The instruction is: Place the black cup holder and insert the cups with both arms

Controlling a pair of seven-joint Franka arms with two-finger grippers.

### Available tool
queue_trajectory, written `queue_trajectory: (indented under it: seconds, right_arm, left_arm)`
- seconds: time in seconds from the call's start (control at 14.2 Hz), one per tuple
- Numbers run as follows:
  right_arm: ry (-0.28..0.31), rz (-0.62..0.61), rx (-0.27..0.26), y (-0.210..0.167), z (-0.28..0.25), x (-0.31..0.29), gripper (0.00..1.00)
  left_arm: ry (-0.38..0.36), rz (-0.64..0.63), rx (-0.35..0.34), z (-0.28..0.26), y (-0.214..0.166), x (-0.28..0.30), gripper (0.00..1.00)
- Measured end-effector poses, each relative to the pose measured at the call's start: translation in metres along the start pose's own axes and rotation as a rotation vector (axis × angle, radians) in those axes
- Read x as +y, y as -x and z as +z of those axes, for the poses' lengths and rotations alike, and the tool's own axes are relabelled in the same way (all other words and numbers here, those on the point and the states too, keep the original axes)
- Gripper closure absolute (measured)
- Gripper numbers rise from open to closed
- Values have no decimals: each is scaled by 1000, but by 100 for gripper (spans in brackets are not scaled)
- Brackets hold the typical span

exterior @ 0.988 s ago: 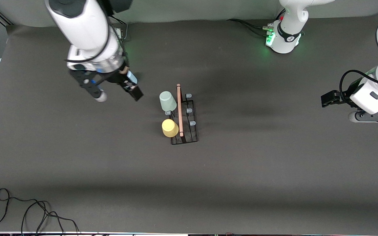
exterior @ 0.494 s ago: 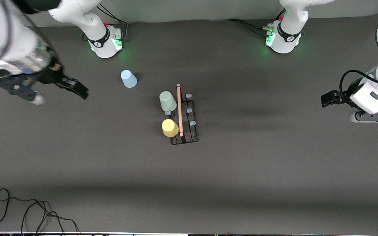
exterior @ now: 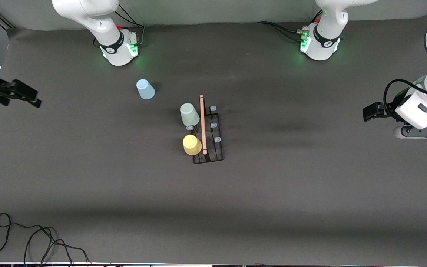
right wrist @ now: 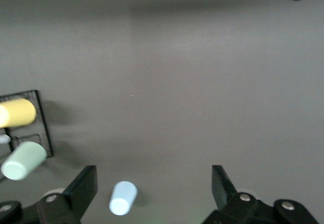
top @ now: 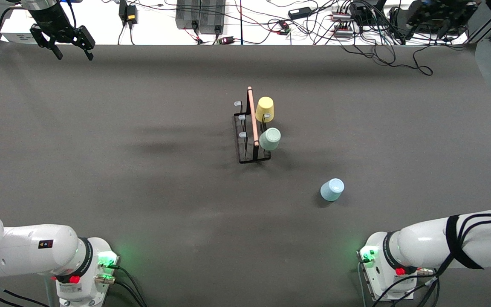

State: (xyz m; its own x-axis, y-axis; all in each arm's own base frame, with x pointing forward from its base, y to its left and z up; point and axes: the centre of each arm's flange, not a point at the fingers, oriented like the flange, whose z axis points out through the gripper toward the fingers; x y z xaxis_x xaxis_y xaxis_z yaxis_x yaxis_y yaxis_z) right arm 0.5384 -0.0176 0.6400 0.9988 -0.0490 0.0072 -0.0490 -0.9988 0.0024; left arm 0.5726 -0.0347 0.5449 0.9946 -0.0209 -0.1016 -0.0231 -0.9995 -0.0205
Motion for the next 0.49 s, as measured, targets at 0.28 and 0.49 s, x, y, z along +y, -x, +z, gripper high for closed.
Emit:
queue_trajectory:
  seconds: [0.28, 0.49]
  right_arm:
    - [-3, -72, -4, -3, 4, 11, 0]
    - [-2, -96, 3, -4, 4, -2, 0]
  left_arm:
    - [0, 0, 0, 0, 0, 0, 0]
    - [0, 0, 0, 0, 0, 0, 0]
